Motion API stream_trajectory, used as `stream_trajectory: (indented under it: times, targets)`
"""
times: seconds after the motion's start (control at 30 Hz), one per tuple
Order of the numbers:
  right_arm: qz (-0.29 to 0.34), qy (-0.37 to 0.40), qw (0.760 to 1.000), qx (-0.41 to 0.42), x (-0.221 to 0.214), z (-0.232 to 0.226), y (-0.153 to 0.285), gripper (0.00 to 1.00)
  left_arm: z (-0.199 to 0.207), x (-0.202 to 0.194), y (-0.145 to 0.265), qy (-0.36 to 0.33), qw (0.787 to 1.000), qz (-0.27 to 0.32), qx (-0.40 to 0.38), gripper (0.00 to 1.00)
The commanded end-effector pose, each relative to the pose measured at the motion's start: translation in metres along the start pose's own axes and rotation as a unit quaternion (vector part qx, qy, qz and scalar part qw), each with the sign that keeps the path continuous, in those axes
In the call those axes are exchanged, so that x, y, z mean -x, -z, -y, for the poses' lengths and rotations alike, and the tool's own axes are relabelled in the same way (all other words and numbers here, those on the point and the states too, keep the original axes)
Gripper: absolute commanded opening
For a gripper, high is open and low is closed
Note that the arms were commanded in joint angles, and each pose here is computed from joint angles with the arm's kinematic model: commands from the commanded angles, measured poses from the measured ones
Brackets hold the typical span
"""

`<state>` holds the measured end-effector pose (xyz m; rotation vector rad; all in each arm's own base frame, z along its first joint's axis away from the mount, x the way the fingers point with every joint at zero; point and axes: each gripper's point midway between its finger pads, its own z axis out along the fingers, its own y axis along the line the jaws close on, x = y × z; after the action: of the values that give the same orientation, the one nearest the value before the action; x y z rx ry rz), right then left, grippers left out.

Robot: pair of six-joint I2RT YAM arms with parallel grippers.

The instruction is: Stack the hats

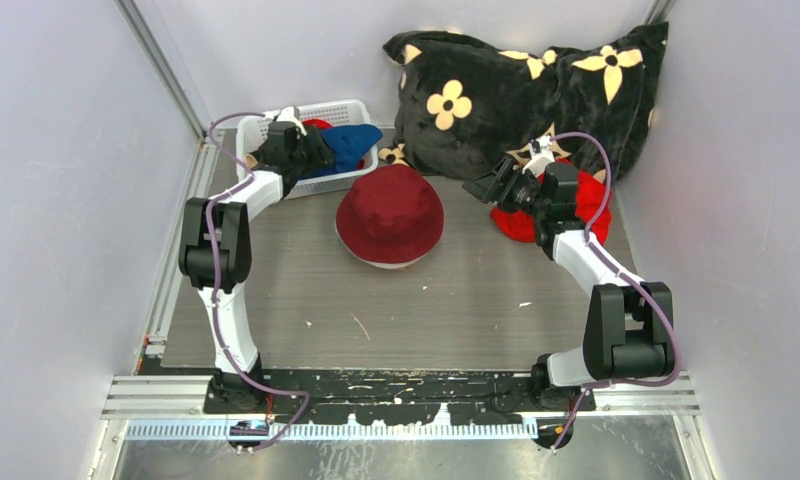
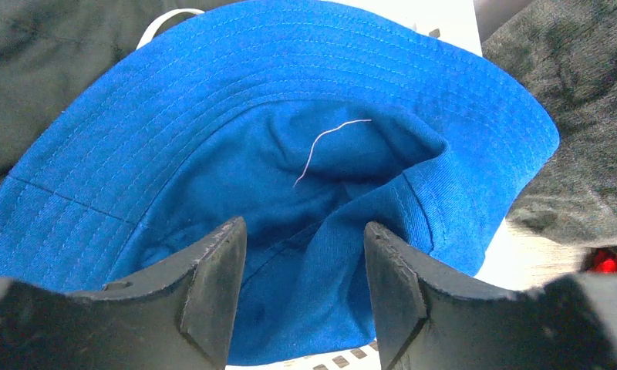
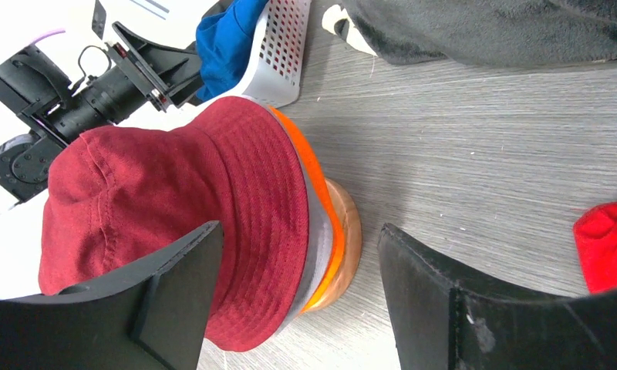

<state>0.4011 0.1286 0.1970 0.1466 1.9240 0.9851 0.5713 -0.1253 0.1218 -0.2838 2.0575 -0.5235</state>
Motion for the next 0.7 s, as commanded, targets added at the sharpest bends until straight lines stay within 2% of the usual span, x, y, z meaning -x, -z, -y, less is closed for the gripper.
stream_trajectory:
  times: [0.0, 0.4, 0.67]
  targets:
    - [0.025, 0.027, 0.999, 0.020, 0.022, -0.015, -0.002, 0.77, 0.023, 0.039, 0.024, -0.014, 0.998, 0.064, -0.022, 0.58]
    - [0.022, 0.019, 0.999, 0.021, 0.019, -0.011, -0.005, 0.77, 0.037, 0.060, 0.054, -0.015, 0.995, 0.095, -0.036, 0.59]
    - [0.023, 0.017, 0.999, 0.022, 0.018, -0.011, -0.006, 0.77, 0.049, 0.048, 0.038, -0.016, 0.995, 0.070, -0.063, 0.58]
